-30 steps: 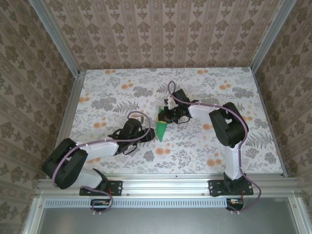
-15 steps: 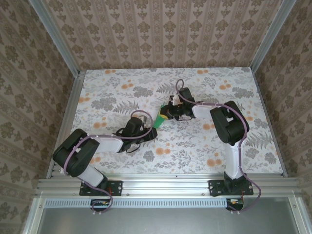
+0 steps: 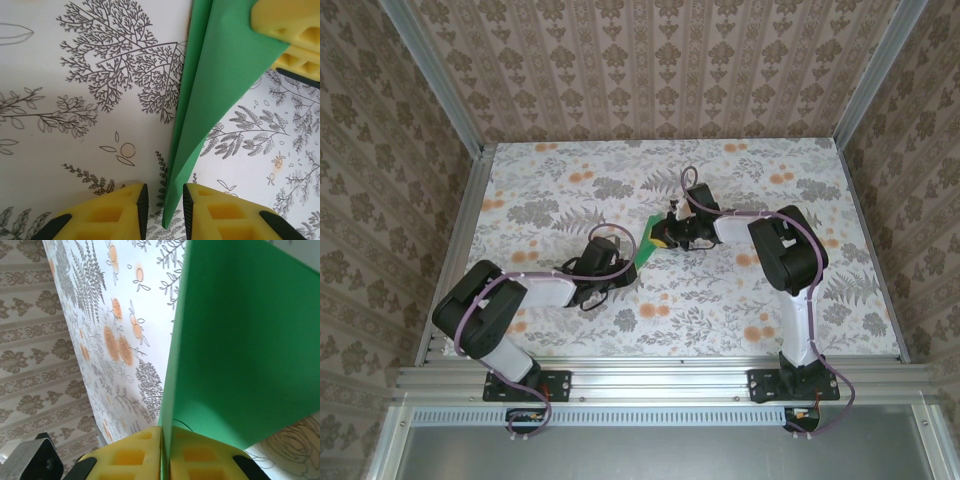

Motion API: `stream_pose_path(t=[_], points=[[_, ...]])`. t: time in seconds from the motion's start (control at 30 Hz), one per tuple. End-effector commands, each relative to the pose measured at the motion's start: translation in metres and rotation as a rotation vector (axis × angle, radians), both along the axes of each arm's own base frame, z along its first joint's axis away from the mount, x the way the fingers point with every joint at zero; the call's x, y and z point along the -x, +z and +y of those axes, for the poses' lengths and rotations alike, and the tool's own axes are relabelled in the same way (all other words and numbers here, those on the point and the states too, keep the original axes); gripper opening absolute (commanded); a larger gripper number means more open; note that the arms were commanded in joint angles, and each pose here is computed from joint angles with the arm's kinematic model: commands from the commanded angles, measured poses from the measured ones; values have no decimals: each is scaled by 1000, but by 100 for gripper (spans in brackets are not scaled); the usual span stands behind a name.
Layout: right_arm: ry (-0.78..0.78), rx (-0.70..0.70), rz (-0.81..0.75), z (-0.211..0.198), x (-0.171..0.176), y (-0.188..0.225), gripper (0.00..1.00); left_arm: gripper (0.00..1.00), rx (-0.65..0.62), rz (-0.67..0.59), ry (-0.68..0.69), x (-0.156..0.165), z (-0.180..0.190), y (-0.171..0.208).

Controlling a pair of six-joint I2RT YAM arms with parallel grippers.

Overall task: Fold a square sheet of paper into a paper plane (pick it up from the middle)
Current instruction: Fold the wing for the fifth time at the center of the table.

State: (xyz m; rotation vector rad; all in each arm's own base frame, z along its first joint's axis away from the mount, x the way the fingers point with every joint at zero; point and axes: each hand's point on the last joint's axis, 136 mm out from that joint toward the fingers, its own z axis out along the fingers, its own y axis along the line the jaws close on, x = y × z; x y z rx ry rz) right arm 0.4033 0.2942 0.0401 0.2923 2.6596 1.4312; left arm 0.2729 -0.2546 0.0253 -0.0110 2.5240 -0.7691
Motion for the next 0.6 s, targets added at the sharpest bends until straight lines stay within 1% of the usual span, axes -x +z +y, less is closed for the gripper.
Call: stream_pose_path(t=[0.0, 0.17, 0.23, 0.4, 0.57], points=[[21, 56, -1, -9, 0, -13, 13, 28, -106, 13, -12, 3, 10, -12], [38, 72, -2, -10, -1, -22, 13, 29, -113, 7, -58, 7, 5, -8], [41, 77, 4, -10, 0, -26, 14, 31, -97, -2, -81, 7, 3, -2], [45, 87, 8, -12, -1, -30, 14, 38, 0, 8, -144, 5, -11, 16], [48, 100, 19, -15, 0, -34, 14, 40, 95, 16, -154, -11, -16, 28]])
